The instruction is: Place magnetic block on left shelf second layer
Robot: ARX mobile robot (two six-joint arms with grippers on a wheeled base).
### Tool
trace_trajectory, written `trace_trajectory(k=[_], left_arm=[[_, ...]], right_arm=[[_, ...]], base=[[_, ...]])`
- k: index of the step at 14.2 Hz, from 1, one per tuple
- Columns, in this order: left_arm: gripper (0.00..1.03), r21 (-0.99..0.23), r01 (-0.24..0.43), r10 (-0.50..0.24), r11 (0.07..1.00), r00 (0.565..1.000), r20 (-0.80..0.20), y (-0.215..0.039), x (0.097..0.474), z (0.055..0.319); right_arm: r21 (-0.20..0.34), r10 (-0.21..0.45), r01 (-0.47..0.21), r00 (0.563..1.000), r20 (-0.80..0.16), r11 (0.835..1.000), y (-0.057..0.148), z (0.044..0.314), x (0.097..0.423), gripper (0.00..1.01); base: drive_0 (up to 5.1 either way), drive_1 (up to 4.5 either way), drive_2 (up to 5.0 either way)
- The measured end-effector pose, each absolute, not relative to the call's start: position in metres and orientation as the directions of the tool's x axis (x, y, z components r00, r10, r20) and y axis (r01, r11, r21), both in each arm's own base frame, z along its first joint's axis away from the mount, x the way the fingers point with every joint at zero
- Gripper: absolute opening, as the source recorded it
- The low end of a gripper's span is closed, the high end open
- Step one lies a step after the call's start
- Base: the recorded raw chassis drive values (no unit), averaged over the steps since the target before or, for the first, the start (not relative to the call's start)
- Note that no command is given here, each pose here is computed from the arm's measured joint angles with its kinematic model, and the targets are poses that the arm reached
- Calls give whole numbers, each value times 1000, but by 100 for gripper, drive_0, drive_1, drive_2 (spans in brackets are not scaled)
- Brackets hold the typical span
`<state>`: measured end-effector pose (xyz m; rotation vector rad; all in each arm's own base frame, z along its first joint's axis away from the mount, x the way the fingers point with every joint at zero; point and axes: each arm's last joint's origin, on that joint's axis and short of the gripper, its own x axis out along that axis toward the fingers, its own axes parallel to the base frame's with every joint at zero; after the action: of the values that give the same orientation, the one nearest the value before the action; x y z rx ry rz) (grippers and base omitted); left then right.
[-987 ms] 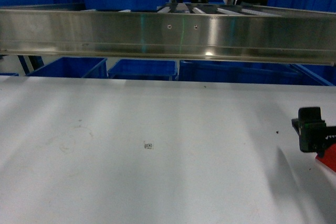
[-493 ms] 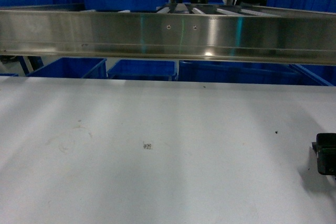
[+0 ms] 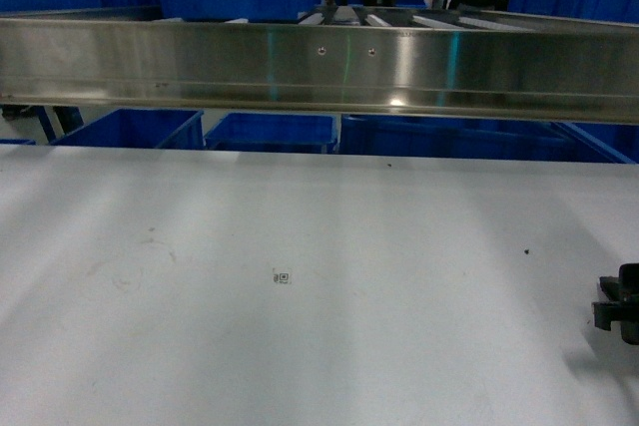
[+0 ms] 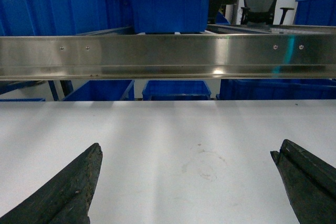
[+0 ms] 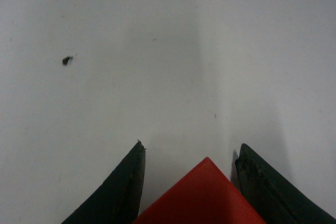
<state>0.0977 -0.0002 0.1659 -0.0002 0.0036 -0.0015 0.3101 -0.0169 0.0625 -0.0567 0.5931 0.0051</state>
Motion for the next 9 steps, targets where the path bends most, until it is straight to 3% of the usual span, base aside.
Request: trace_trajectory(k=[1, 2, 3, 6, 9], left_arm=[[98, 0, 2, -2, 1000, 1000, -4, 0, 98, 166], [98, 0, 2, -2, 1000, 1000, -4, 0, 98, 166], [98, 0, 2, -2, 1000, 1000, -4, 0, 98, 166], [98, 0, 2, -2, 1000, 1000, -4, 0, 98, 166], [98, 0, 2, -2, 1000, 1000, -4, 0, 98, 166]], right_arm=[[-25, 25, -45, 841, -540, 999, -6, 79, 295, 47], [-10, 64, -75, 904, -423, 997, 4, 121, 283, 47], [-14, 77, -89, 923, -376, 996, 8, 136, 274, 47], [-14, 106, -116, 942, -318, 993, 11, 167, 229, 47], [-44, 102, -109, 984, -145, 993, 9, 207, 192, 47]], base=[[0, 0, 0], [0, 0, 0], [0, 0, 0], [0, 0, 0], [0, 0, 0]])
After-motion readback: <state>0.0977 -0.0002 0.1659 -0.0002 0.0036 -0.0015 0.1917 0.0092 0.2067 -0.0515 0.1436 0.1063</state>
